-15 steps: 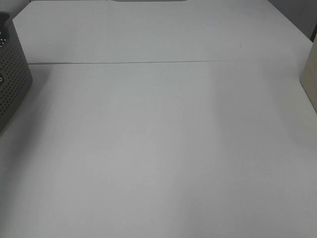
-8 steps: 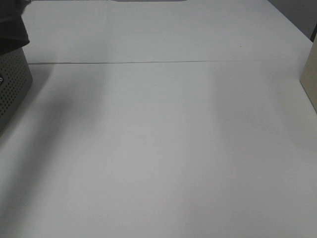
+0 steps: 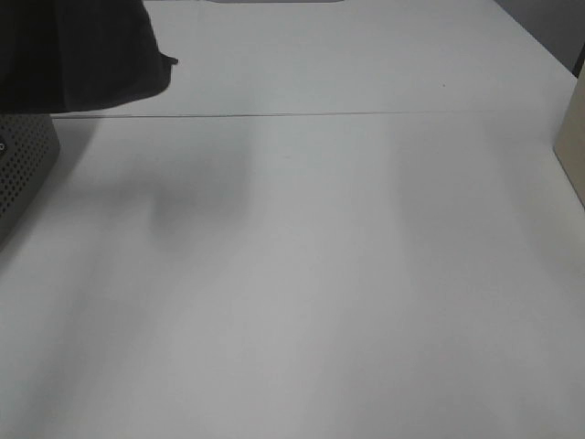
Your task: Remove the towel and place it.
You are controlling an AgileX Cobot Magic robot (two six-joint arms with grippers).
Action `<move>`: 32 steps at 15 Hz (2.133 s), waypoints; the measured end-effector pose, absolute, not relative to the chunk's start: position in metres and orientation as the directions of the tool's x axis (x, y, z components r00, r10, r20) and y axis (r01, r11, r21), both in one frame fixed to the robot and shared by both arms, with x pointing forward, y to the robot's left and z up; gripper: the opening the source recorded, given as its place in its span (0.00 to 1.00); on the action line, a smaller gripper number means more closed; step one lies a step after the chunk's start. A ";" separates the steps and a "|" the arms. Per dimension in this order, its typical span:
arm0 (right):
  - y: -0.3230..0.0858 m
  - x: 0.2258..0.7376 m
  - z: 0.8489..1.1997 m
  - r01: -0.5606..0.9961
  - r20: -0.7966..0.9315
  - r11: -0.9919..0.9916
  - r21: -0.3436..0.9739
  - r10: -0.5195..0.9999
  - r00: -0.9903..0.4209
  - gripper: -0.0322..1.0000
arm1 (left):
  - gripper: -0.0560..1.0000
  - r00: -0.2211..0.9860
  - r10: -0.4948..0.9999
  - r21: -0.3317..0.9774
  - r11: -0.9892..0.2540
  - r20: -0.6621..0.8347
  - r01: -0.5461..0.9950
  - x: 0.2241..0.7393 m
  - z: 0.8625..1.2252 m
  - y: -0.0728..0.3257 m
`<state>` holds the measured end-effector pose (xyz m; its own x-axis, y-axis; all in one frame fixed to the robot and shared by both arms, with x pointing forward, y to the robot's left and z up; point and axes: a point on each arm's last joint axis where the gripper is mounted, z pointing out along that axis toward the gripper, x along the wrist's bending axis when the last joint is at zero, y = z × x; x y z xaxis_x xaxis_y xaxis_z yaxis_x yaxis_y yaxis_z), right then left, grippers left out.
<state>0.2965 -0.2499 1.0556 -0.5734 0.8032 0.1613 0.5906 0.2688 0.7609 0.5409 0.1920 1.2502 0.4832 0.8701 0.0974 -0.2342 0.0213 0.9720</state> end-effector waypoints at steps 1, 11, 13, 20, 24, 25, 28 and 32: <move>-0.247 0.304 1.056 0.579 0.170 0.271 0.769 0.786 -0.594 0.63 | 0.05 0.492 0.866 0.973 0.026 0.092 -0.228 0.541 1.248 0.191; -0.209 0.428 1.031 0.365 0.281 0.078 0.928 0.497 -0.821 0.63 | 0.05 0.729 0.650 0.968 -0.038 0.213 -0.249 0.525 1.225 0.166; -0.206 0.444 1.017 0.388 0.306 0.072 0.919 0.491 -0.816 0.63 | 0.05 0.744 0.638 0.974 -0.046 0.200 -0.222 0.524 1.223 0.165; -0.132 0.479 0.988 0.413 0.286 0.271 0.870 0.404 -0.869 0.63 | 0.05 0.749 0.626 0.974 -0.082 0.216 -0.213 0.524 1.220 0.164; -0.097 0.512 0.974 0.401 0.274 0.312 0.861 0.379 -0.884 0.63 | 0.05 0.776 0.590 0.972 -0.076 0.223 -0.221 0.520 1.220 0.161; -0.094 0.518 0.972 0.401 0.275 0.312 0.861 0.379 -0.884 0.63 | 0.05 0.781 0.583 0.972 -0.075 0.224 -0.223 0.520 1.220 0.161; -0.085 0.535 0.970 0.389 0.267 0.305 0.869 0.373 -0.889 0.63 | 0.05 0.791 0.565 0.970 -0.083 0.235 -0.229 0.518 1.219 0.160; -0.077 0.548 0.974 0.363 0.256 0.285 0.887 0.351 -0.901 0.63 | 0.05 0.792 0.556 0.967 -0.106 0.251 -0.232 0.518 1.217 0.160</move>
